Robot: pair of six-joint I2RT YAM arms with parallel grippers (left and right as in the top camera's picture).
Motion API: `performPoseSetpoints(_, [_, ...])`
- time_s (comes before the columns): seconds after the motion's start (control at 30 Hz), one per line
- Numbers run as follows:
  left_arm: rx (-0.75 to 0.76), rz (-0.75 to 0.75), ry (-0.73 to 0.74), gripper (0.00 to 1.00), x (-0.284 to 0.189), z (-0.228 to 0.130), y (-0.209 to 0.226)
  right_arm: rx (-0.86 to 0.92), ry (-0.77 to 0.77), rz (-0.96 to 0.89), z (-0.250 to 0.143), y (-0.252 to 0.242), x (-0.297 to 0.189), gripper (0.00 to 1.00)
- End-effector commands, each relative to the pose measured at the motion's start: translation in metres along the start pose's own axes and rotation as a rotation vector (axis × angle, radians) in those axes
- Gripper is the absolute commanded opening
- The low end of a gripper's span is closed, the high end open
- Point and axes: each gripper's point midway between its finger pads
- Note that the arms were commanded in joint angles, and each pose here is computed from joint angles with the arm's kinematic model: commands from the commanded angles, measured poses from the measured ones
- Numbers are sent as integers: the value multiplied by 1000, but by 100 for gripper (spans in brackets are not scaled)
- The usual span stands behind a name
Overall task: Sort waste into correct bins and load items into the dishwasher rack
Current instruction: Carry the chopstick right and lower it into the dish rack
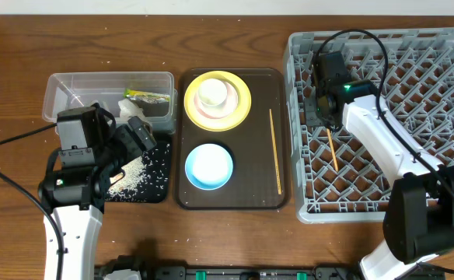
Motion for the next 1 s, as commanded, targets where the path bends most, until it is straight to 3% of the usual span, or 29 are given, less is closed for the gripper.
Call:
performPoseSetpoints(0.0, [14,0,-22,95,-5,8,-1,-2,-23,-8,10,-4,-2,12])
performPoseSetpoints(0.37, [14,0,-22,95,-5,8,-1,11,-153,3,48,0,-52,15])
performPoseSetpoints(0.47, [14,0,-22,95,-5,8,-1,19,-154,-4,50,-3,-52,20])
performPoseSetpoints(0.7, [14,0,-22,95,-5,8,-1,58,-119,-13,45,-22,-39,18])
performPoseSetpoints(0.97, [14,0,-22,95,-5,8,-1,8,-165,40,49,-13,-20,25])
Point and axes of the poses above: each gripper's point midway between its finger pads, its own x axis out along the fingers, its own y axis along the line the jaws close on, z = x × y, and after that the axes turned 15 degrees about x, right-handed
